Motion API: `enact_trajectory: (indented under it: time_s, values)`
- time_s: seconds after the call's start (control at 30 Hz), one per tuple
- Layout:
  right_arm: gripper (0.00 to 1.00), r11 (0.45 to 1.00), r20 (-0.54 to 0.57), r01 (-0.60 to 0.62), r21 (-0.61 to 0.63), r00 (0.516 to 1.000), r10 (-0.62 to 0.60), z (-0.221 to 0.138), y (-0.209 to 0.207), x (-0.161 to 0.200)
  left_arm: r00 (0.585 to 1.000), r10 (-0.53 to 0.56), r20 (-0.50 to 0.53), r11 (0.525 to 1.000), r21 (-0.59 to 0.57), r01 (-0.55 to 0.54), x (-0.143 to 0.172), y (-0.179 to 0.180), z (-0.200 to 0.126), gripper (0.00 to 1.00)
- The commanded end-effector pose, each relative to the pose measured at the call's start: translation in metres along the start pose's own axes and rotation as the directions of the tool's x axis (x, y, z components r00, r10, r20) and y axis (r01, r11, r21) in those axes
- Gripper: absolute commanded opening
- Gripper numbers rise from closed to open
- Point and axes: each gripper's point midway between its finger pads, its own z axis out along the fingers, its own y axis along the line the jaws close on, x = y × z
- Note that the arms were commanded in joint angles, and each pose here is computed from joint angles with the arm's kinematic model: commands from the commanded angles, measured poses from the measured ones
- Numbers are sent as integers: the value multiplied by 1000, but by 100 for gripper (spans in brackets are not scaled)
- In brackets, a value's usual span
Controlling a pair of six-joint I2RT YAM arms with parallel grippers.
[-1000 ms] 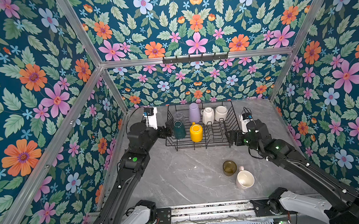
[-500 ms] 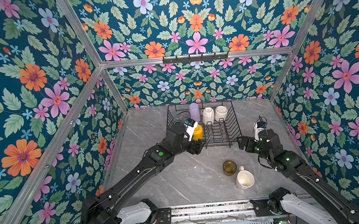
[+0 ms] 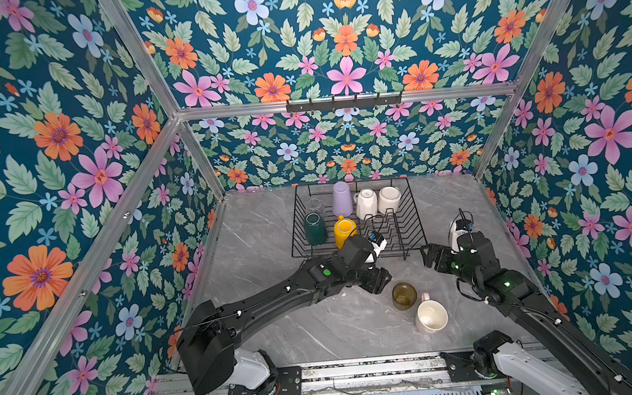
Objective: Load cups into a dish rack
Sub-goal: Pick up the cup from the bottom-center of the table.
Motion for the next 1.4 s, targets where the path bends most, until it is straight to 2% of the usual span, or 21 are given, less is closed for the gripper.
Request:
enact_trajectory:
  time_s: [0.0, 0.17, 0.37, 0.77, 1.07, 1.23, 1.37]
  values:
    - [97, 1000, 10, -10, 10, 1000, 10, -2, -2, -1, 1000, -7, -30, 1000, -12, 7, 4, -5, 9, 61]
    - [97, 1000, 4, -13, 18, 1000, 13, -2, -5, 1, 994, 14, -108, 999, -48, -20, 21, -10, 29, 57]
    - [97, 1000, 2, -14, 16, 1000, 14, -2, -7, 4, 983, 21, -181, 997, -63, -33, 38, -14, 47, 57]
    - [97, 1000, 0, -15, 21, 1000, 15, -5, -10, 8, 970, 37, -241, 995, -81, -58, 51, -12, 73, 56]
    - [97, 1000, -6, -18, 23, 1000, 18, -4, -12, 11, 957, 44, -288, 993, -92, -73, 61, -8, 86, 45]
    - [97, 1000, -10, -16, 23, 1000, 16, -3, -13, 12, 951, 40, -306, 993, -92, -72, 65, -6, 90, 35]
    - [97, 1000, -10, -16, 21, 1000, 16, -3, -12, 12, 951, 40, -306, 993, -95, -72, 65, -6, 90, 22]
